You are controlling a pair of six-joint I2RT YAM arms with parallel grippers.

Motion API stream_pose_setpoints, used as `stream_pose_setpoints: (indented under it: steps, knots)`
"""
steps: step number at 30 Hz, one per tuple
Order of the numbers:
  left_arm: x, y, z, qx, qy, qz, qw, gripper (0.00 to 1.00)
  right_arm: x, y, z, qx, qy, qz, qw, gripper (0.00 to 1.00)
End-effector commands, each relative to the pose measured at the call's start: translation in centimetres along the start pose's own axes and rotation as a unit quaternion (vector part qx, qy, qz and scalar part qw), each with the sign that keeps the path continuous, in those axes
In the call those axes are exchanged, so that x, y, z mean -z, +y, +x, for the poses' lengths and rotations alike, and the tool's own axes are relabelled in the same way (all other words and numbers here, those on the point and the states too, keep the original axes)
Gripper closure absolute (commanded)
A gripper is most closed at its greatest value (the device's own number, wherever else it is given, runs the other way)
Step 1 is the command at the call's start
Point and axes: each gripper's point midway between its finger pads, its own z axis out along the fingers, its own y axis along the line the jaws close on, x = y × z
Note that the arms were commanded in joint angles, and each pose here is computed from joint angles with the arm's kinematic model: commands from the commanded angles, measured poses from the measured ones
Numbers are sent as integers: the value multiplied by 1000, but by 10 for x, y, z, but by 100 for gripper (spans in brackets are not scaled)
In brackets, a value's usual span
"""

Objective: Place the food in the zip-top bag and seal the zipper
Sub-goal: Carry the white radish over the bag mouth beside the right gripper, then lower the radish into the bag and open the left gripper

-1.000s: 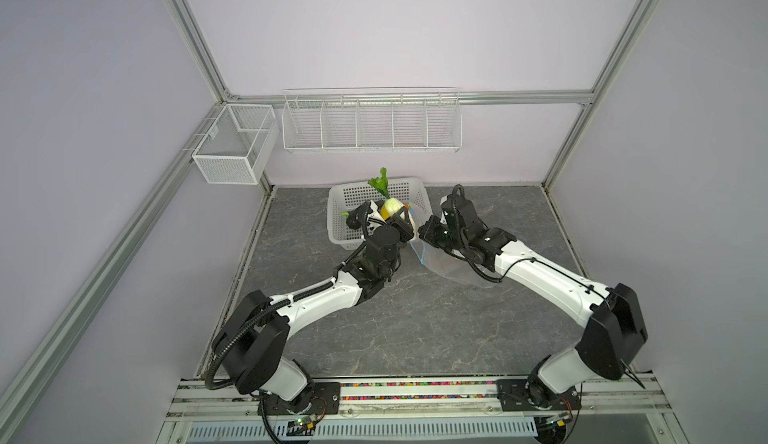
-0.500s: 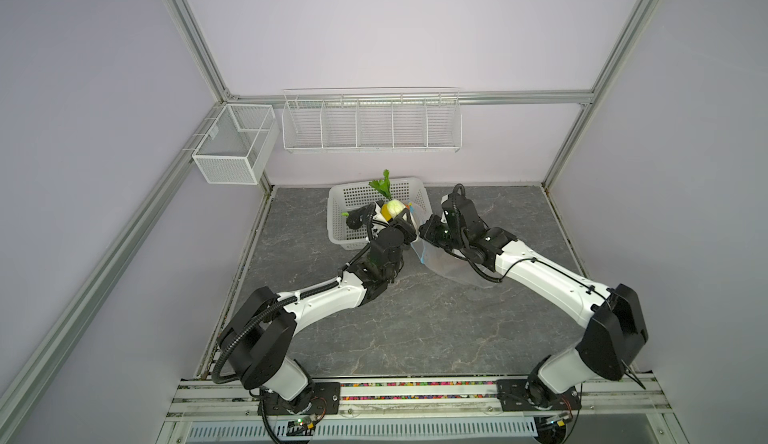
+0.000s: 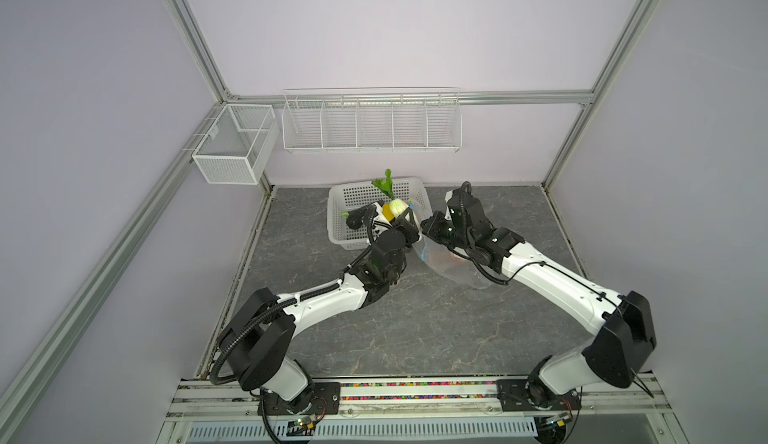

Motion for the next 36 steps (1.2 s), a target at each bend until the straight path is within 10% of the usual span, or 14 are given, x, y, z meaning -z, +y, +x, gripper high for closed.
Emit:
stream_pose_setpoints:
  steps: [1,36]
  knots:
    - [9,-17,-13,34,-11,29,999,77,4,6,1,-9,-2,-17,1000,94]
    - [10,7,28,-85,15,9,996,47,14,5,-12,-9,-19,-24,999,94]
